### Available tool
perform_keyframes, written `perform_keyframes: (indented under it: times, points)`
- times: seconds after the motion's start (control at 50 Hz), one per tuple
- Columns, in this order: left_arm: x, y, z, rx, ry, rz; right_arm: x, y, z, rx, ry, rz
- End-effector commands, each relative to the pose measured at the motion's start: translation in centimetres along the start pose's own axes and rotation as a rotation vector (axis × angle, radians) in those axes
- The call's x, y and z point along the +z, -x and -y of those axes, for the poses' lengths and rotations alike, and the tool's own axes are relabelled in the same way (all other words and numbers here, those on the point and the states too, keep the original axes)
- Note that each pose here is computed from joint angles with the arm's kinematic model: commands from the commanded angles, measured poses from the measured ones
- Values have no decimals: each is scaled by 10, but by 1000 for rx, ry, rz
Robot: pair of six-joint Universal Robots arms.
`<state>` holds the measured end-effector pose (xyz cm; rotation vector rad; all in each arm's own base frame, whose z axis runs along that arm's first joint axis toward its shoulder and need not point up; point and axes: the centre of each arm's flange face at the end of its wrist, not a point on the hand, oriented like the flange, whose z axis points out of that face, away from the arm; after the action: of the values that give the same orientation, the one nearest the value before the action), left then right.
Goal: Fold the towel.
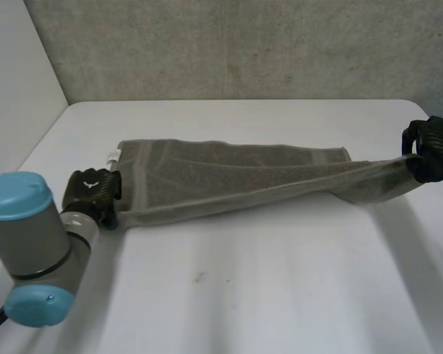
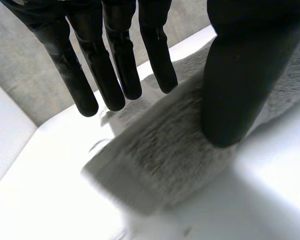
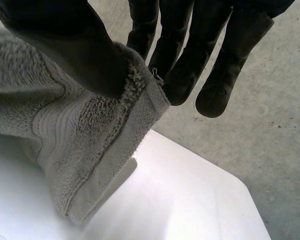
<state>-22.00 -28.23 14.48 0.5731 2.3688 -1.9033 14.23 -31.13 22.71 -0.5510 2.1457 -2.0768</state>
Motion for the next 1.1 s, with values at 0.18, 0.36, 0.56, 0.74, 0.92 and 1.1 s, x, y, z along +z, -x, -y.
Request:
perform_keyframes:
  times: [0.18, 0.36, 0.56, 0.74, 0.92, 1.1]
  points:
    - [-23, 3, -14, 20, 86, -20, 0, 7, -8, 2, 28, 22]
    - [-37, 5, -6, 24, 103, -29, 0, 7, -9, -36, 82, 35]
    - [-66, 10, 14, 16, 62, -59, -9, 8, -4, -143, 211, 81]
    - [-105, 31, 44, -8, -28, -62, -34, 15, -2, -249, 401, 182]
    - [-146, 38, 62, -15, -35, -93, -64, 5, 12, -370, 497, 215]
    - [-142, 46, 69, -22, -56, -64, -68, 3, 37, -426, 403, 270]
